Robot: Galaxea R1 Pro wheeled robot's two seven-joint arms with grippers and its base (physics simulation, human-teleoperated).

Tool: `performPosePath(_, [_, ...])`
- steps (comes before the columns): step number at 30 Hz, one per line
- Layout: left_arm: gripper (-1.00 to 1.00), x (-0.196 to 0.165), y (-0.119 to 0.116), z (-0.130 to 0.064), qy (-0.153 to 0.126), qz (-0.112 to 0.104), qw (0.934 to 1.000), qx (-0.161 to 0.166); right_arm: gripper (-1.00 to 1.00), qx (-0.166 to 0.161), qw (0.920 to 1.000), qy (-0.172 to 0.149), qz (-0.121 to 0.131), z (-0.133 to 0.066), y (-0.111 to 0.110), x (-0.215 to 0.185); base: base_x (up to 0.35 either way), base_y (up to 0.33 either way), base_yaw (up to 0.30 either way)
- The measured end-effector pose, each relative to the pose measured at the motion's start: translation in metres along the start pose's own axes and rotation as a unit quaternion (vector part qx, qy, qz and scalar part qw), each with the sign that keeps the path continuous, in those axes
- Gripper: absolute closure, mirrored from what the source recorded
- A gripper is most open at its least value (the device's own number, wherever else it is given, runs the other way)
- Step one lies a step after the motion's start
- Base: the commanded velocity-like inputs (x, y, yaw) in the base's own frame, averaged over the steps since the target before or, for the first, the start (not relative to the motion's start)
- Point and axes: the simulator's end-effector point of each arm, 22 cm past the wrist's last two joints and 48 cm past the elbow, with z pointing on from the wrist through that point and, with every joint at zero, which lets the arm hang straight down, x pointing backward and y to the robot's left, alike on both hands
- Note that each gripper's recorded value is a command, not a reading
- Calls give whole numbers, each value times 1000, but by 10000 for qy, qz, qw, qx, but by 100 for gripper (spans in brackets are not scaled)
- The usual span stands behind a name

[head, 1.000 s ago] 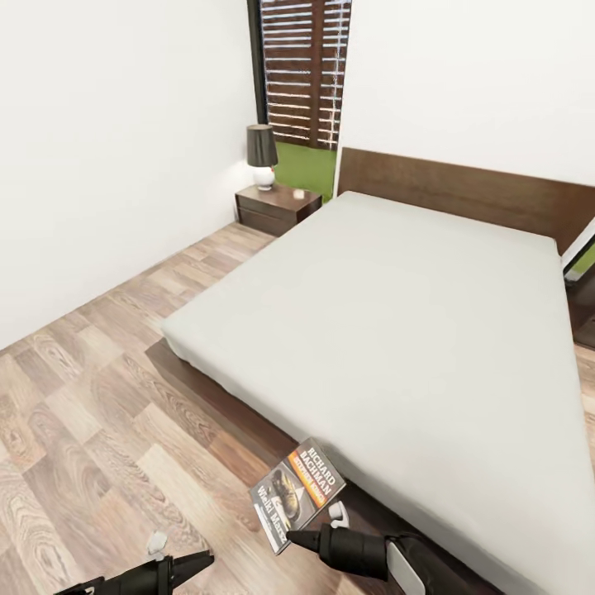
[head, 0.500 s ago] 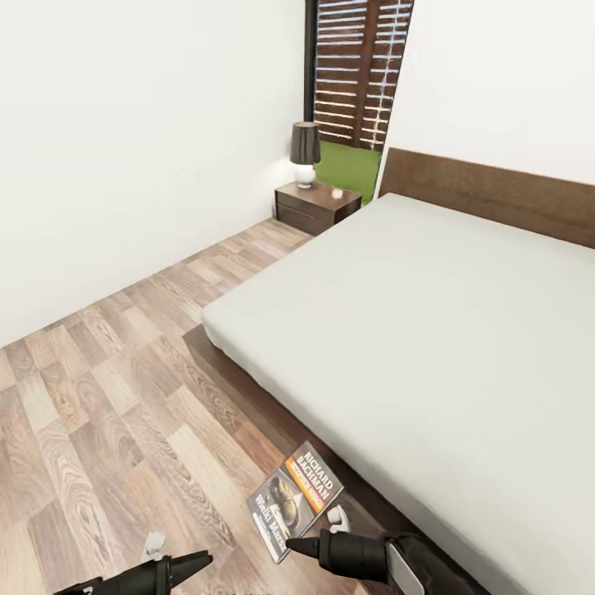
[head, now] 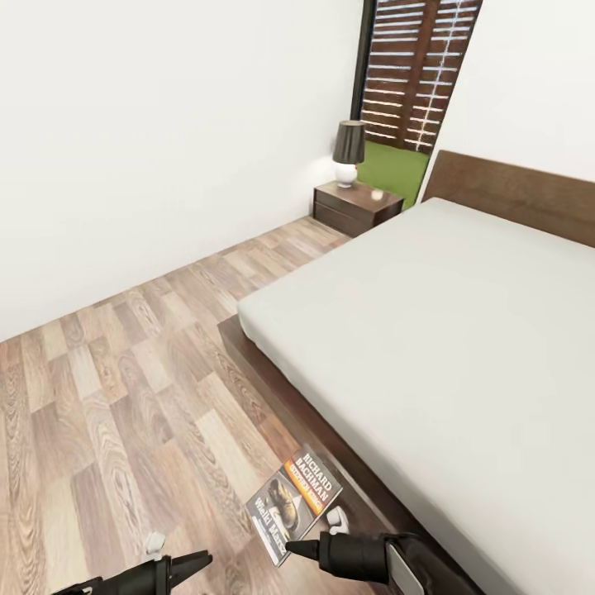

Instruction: In the bedroom, move the book from the bed onto either nightstand, and place the two sandals side by side next to the bed.

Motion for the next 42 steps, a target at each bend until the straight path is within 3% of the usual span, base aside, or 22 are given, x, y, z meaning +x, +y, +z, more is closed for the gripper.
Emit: performPosePath(42, [-100, 6, 4, 2, 40, -78, 10000, -18, 100, 3, 10000, 19, 87, 1, -5, 3, 0, 0, 291])
